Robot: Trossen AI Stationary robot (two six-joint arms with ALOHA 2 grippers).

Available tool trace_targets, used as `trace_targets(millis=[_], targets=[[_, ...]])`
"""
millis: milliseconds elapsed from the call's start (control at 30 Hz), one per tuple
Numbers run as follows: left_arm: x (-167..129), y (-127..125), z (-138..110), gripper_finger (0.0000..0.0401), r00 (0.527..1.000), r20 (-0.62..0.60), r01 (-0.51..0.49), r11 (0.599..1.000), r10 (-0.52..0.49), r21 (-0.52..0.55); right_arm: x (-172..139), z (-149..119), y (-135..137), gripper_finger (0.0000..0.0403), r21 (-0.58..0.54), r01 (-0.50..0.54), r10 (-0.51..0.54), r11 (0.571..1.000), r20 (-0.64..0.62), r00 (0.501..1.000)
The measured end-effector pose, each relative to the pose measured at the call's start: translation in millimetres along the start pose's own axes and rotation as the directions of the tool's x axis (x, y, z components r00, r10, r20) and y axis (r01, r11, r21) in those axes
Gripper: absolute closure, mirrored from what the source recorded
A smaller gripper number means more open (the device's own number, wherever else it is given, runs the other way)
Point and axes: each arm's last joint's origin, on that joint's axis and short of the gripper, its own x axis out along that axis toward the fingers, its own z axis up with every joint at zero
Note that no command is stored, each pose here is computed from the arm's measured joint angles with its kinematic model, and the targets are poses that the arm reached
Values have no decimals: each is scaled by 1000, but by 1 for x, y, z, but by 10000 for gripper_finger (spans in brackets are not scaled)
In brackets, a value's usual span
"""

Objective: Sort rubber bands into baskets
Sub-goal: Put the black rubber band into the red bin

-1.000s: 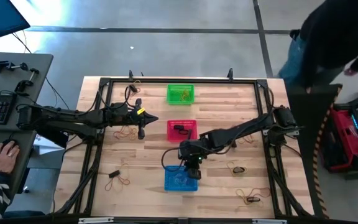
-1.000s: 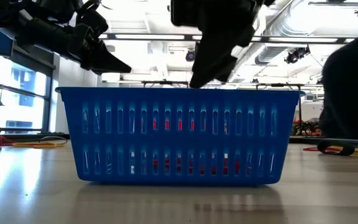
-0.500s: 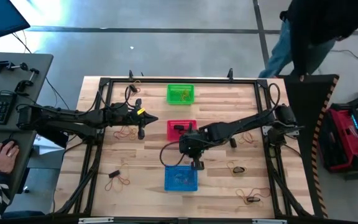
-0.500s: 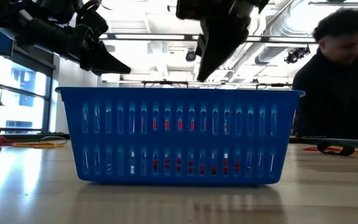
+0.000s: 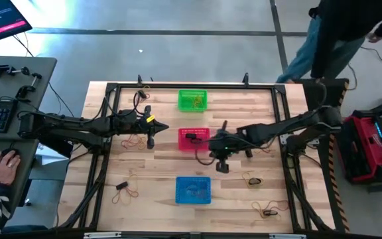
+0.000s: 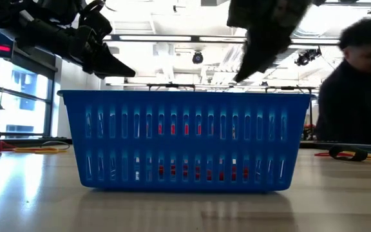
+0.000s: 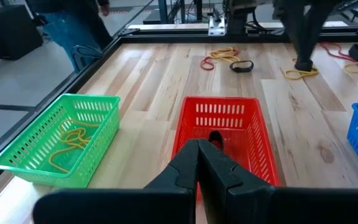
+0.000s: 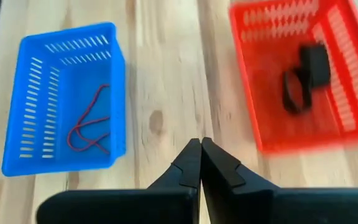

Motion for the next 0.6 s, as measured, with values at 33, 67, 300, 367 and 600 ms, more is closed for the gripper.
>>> trace_targets(millis=[33, 67, 300, 367, 600], targets=[[0, 0, 0, 401, 1000, 0, 0, 1000, 0, 0, -2, -6, 0, 403, 27, 9, -9, 1000, 1, 1000], [0, 0, 0, 401, 1000, -1, 0, 1000, 0, 0, -4, -11, 0, 403, 51, 22, -22, 998, 1, 1000], [0, 0, 0, 401, 1000, 0, 0, 1000, 0, -3, -10, -48, 6, 403, 263, 114, -77, 958, -148, 986], [0, 0, 1, 401, 1000, 9, 5, 1000, -4, -3, -11, -58, 6, 403, 300, 174, -111, 938, -215, 970], [0, -2, 5, 401, 996, 52, 77, 997, -76, 1, -15, -76, 1, 374, 391, 364, -230, 845, -349, 909]])
